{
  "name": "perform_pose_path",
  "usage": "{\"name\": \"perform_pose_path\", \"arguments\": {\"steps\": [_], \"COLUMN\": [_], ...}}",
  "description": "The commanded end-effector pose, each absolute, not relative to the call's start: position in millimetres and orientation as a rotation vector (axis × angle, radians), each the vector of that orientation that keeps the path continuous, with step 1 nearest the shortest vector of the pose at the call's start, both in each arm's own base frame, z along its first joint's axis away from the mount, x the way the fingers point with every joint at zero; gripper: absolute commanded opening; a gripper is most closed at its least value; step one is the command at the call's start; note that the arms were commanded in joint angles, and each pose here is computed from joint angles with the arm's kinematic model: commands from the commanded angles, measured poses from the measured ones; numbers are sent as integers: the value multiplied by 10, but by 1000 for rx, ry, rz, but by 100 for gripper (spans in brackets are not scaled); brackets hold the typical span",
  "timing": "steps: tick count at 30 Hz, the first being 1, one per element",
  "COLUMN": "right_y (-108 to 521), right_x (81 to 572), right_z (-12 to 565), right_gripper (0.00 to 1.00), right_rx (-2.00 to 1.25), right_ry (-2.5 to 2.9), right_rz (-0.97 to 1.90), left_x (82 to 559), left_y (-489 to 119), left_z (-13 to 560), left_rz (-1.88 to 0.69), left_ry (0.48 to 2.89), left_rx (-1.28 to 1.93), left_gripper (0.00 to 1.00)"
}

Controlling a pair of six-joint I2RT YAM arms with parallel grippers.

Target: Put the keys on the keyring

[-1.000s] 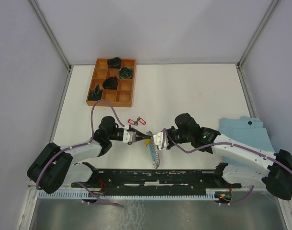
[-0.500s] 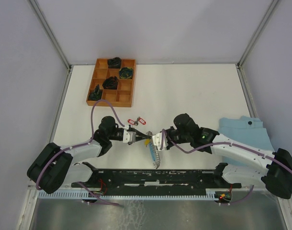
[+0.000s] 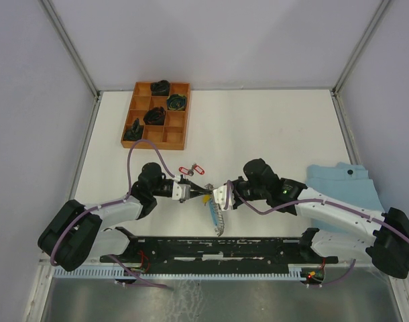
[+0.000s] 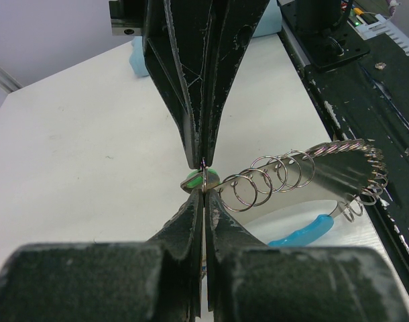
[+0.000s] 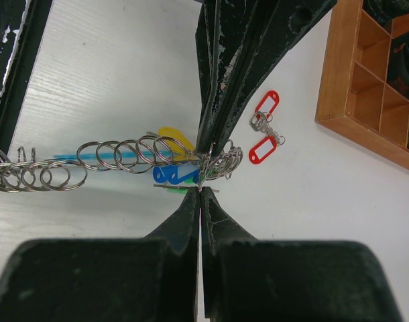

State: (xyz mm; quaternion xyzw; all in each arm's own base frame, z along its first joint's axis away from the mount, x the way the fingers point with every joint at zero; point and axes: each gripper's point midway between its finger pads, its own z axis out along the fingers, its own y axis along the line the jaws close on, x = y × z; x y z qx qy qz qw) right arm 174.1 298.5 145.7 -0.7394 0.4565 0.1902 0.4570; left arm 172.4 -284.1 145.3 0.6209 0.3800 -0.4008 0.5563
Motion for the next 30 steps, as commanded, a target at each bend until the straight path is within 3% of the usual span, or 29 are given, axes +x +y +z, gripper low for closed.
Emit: {"name": "perform_pose_path", "arguments": {"steps": [1, 30], "right_y": [3083, 3186], "right_x": [1778, 1773], "right_z": [1635, 1790], "right_gripper": [0, 0], "right_rx": [-1774, -1655], "right_ry": [1078, 1127], "right_rz": [468, 557], "left_x": [1735, 1788], "left_y": [-2867, -2864], "left_z": [1661, 1676], "left_rz": [-901, -890], "left_ry": [783, 817], "left_rx": [1466, 1440], "left_gripper": [3, 3]}}
